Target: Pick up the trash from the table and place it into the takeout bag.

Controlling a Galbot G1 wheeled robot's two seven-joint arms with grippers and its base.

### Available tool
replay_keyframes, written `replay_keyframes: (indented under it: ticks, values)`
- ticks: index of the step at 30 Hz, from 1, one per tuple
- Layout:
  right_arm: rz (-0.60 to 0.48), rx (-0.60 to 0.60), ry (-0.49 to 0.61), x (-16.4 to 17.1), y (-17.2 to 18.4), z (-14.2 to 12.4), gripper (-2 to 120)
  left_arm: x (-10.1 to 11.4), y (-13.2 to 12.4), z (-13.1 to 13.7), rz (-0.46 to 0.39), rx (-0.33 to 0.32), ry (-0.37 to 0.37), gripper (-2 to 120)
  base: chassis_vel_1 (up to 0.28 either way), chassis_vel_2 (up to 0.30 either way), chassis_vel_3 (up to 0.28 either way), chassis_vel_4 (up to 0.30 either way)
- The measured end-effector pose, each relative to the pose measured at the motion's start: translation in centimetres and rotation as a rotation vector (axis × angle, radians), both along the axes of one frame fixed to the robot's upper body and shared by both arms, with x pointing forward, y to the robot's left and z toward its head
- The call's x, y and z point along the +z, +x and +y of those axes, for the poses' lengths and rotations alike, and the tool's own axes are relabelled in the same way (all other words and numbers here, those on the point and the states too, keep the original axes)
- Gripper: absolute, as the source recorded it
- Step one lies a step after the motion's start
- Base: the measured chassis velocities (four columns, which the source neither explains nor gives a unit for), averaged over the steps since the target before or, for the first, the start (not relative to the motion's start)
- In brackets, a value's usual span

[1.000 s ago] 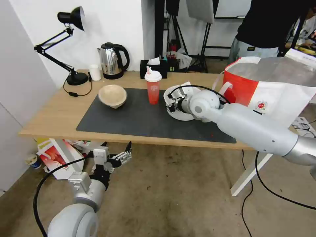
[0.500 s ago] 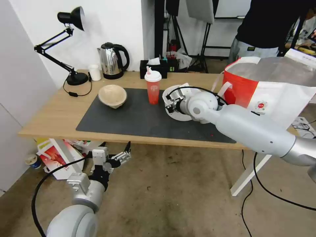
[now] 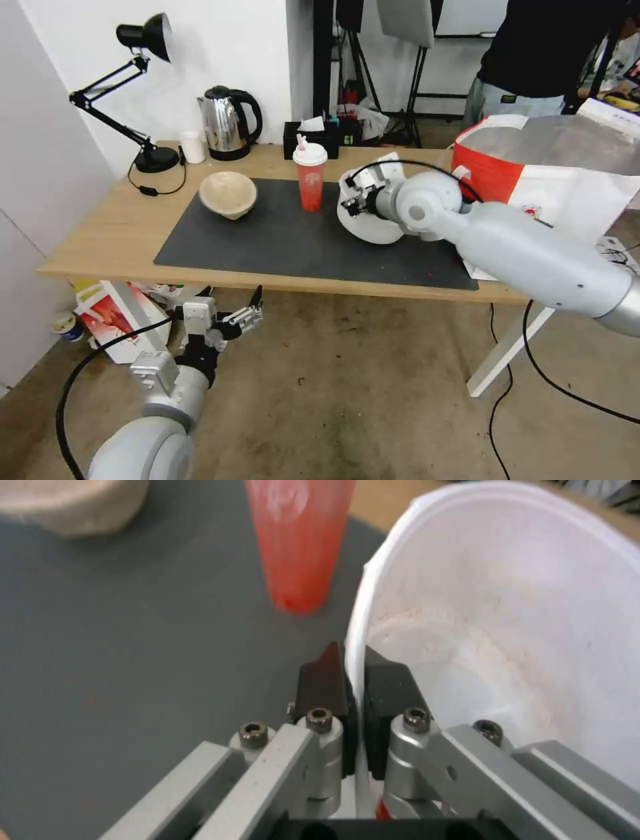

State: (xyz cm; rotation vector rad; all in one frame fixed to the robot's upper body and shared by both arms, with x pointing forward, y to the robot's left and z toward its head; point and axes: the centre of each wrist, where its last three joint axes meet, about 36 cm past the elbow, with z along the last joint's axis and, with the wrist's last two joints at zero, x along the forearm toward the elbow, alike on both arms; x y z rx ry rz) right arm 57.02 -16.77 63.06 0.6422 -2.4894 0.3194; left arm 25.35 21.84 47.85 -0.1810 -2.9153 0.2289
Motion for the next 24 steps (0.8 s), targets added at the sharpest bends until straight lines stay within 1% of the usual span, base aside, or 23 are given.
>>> replay_keyframes:
  ticks: [2,5,6,11,12,16,17,24]
  values:
    - [-0.008,0.000,0.005,0.5,0.0,-0.2,0,0.0,-0.1,0.0,0.001,0.000,0.000,100,0.000,0.000,0.000,0.000]
    - [-0.049,-0.001,0.033,3.3,-0.1,-1.2,0,0.2,-0.1,0.1,-0.003,0.000,0.003,100,0.000,0.000,0.000,0.000]
    - [-0.049,-0.001,0.033,3.3,-0.1,-1.2,0,0.2,-0.1,0.1,-0.003,0.000,0.003,100,0.000,0.000,0.000,0.000]
    - [-0.104,-0.007,0.083,7.1,0.1,-2.3,0,0.6,-0.4,0.1,-0.007,0.000,0.005,100,0.000,0.000,0.000,0.000]
    - [-0.104,-0.007,0.083,7.1,0.1,-2.3,0,0.6,-0.4,0.1,-0.007,0.000,0.005,100,0.000,0.000,0.000,0.000]
    - [-0.136,0.000,0.107,9.4,0.2,-2.8,0,0.8,-0.5,0.2,-0.010,0.001,0.008,100,0.000,0.000,0.000,0.000]
    - [-0.136,0.000,0.107,9.4,0.2,-2.8,0,0.8,-0.5,0.2,-0.010,0.001,0.008,100,0.000,0.000,0.000,0.000]
    - [-0.180,0.042,0.159,12.6,0.0,-2.8,0,1.1,-0.8,0.3,-0.010,0.003,0.010,100,0.000,0.000,0.000,0.000]
